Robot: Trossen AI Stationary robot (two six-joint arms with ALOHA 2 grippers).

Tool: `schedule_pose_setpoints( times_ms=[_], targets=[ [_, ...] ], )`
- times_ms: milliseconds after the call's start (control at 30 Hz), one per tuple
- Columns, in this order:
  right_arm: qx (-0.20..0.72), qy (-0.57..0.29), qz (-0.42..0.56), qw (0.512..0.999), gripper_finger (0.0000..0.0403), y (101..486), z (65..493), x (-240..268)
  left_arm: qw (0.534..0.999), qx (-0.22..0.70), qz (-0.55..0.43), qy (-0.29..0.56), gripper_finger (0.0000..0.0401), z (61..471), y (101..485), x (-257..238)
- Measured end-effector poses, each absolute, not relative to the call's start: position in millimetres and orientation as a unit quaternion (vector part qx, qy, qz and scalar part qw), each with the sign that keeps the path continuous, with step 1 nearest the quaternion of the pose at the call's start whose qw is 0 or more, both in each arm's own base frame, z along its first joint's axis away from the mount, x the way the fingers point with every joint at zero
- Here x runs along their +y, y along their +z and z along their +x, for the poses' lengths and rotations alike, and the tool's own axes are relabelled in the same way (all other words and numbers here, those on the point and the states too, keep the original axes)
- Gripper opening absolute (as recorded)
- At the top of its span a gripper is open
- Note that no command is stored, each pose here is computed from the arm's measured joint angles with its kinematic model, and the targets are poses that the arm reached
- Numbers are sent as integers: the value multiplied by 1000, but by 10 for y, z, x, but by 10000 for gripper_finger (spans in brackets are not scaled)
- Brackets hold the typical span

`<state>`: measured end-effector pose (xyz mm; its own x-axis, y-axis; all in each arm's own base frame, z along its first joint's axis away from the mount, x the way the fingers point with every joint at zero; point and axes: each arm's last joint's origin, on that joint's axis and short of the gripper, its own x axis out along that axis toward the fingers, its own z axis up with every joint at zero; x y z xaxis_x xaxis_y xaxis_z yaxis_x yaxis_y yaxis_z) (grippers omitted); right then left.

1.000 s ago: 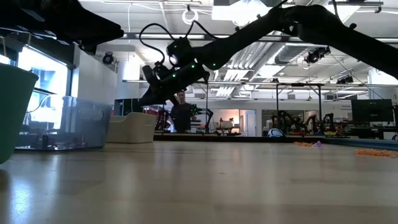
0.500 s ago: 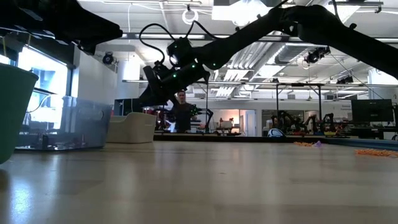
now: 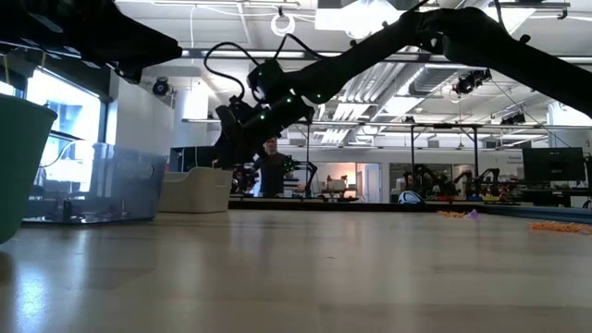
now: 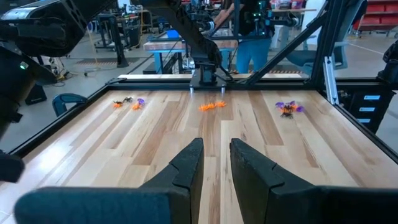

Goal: Sort Halloween decoration
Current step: Put the top right orange spider into the gray bin

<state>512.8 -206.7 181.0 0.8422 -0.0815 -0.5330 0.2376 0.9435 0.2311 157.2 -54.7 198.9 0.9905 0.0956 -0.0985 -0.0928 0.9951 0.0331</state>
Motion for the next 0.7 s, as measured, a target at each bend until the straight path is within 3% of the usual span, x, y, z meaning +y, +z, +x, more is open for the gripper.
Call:
schedule_pose_setpoints(
  times_ms=[367,700],
  targets=[
    [288,-70,77,952,154,1788,5136,-2003,997,47,9,54,65,1572,1995,-544],
    [305,-57,-154,938,154,1801,5221,-1823,997,50,10,56,65,1572,1988,-542]
  ],
)
